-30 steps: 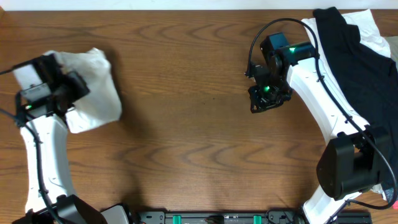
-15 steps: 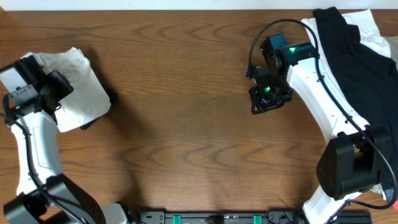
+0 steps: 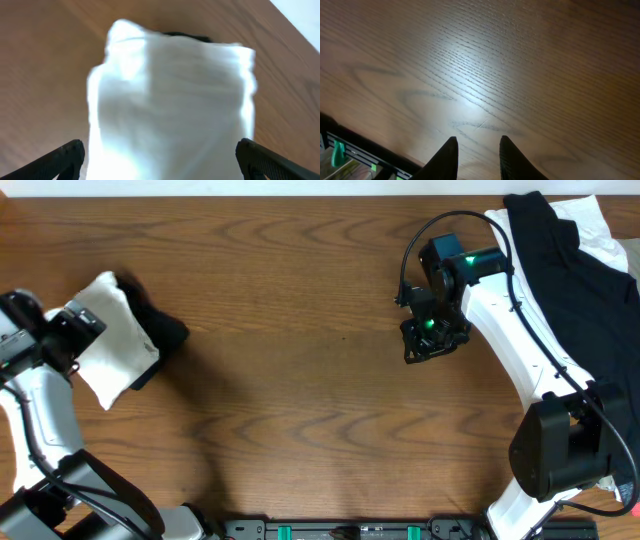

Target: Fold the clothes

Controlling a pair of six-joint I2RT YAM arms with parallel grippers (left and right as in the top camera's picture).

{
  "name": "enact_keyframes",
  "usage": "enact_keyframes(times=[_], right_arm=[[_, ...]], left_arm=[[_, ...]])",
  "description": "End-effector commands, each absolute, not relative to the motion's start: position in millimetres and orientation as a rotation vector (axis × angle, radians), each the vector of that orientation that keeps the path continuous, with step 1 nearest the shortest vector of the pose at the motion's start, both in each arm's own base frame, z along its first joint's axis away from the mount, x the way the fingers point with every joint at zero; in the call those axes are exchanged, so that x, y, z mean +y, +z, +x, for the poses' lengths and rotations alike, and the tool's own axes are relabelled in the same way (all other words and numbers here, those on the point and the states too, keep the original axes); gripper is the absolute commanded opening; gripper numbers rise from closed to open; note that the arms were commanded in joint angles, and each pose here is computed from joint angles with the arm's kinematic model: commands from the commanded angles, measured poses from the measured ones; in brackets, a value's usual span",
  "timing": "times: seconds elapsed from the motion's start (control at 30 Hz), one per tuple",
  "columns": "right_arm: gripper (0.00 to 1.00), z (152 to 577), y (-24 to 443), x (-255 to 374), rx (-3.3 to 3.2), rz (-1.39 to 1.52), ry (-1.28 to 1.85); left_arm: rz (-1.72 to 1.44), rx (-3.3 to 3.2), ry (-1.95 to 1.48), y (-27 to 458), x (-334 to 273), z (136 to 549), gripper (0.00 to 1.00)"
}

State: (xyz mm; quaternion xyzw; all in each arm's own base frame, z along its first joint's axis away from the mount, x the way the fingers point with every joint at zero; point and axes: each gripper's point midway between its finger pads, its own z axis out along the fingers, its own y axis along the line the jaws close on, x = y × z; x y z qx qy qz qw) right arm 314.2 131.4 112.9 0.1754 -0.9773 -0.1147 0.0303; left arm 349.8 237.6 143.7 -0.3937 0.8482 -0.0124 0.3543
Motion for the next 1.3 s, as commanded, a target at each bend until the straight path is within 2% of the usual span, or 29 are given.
enact_keyframes(times=[0.0, 0.2, 0.4, 0.57, 0.7, 0.73, 0.77, 0.8, 0.83, 0.93, 1.1, 1.27], right_arm=[[0.27, 321.5, 123.9, 130.2, -3.06, 0.551, -0.369], [0.27, 331.8, 124.6, 134.2, -3.1, 0.561, -0.392], [0.29, 343.0, 125.4, 134.6, -3.148, 0.511, -0.406], [0.3, 367.2, 128.7, 123.4, -3.243, 0.233, -0.442], [0.33, 397.4, 134.8, 105.6, -3.342, 0.026, -0.496], [0.35, 404.1, 136.4, 100.7, -3.365, 0.002, -0.503], [0.48, 410.3, 138.0, 95.9, -3.388, -0.016, -0.509], [0.87, 415.5, 139.4, 90.5, -3.406, -0.035, -0.512], [0.99, 418.9, 140.2, 85.1, -3.418, -0.056, -0.512], [0.99, 418.6, 139.1, 68.9, -3.416, -0.073, -0.491], [0.98, 391.5, 137.6, 42.1, -3.317, -0.191, -0.441], [0.95, 375.7, 173.1, 22.4, -3.429, -0.256, -0.325]], left_arm=[[-1.127, 2.105, -0.055, 159.0, 250.4, 343.4, 0.98], [-0.999, 2.115, -0.204, 172.2, 219.3, 362.7, 0.98], [-0.615, 2.237, -0.251, 180.2, 140.2, 399.1, 0.98], [-0.303, 2.349, -0.244, 173.0, 52.3, 415.8, 0.98], [-0.111, 2.42, -0.095, 163.2, -2.5, 414.2, 0.98], [-0.075, 2.431, -0.064, 161.4, -14.3, 412.4, 0.98], [-0.031, 2.443, -0.052, 159.6, -26.0, 409.6, 0.98], [0.009, 2.456, -0.063, 157.6, -37.7, 406.4, 0.98], [0.043, 2.467, -0.074, 156.0, -48.6, 403.2, 0.98], [0.109, 2.496, -0.091, 152.3, -68.1, 393.5, 0.98], [0.124, 2.572, -0.084, 154.7, -66.1, 363.8, 0.98], [0.183, 2.494, -0.18, 193.4, -73.4, 331.4, 0.98]])
